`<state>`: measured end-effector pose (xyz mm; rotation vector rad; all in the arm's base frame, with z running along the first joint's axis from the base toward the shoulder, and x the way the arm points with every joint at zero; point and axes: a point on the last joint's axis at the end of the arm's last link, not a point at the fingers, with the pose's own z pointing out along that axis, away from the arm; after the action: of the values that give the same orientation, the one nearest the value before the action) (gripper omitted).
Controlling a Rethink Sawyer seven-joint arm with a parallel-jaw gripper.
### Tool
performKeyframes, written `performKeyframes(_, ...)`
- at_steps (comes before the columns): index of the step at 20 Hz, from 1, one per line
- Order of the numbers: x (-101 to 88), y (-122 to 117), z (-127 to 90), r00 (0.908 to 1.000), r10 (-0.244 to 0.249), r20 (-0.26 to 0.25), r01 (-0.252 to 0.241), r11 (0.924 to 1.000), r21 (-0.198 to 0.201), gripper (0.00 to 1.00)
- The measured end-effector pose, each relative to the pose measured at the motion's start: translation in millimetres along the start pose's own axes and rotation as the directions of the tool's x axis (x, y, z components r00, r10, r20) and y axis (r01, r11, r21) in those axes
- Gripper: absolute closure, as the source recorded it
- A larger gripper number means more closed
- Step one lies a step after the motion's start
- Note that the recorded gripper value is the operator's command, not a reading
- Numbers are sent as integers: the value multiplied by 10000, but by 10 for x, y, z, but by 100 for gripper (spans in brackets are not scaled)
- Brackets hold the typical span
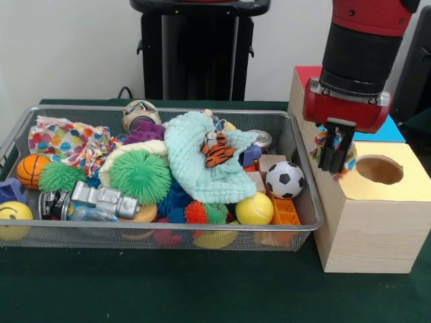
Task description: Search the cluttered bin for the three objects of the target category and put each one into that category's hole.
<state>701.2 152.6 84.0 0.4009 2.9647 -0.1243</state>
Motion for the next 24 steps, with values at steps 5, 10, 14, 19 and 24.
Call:
performKeyframes(5,-7,130,-3,9990,410,172,-411,9991,58,100)
performKeyframes(10,67,314,-29,9981,580,213,-579,9983,-19,100)
performKeyframes(14,126,417,-45,9983,545,217,-544,9985,-52,100)
performKeyframes(19,216,553,-54,9988,439,212,-438,9990,-80,100)
performKeyframes(24,278,647,-65,9993,311,213,-309,9995,-101,100)
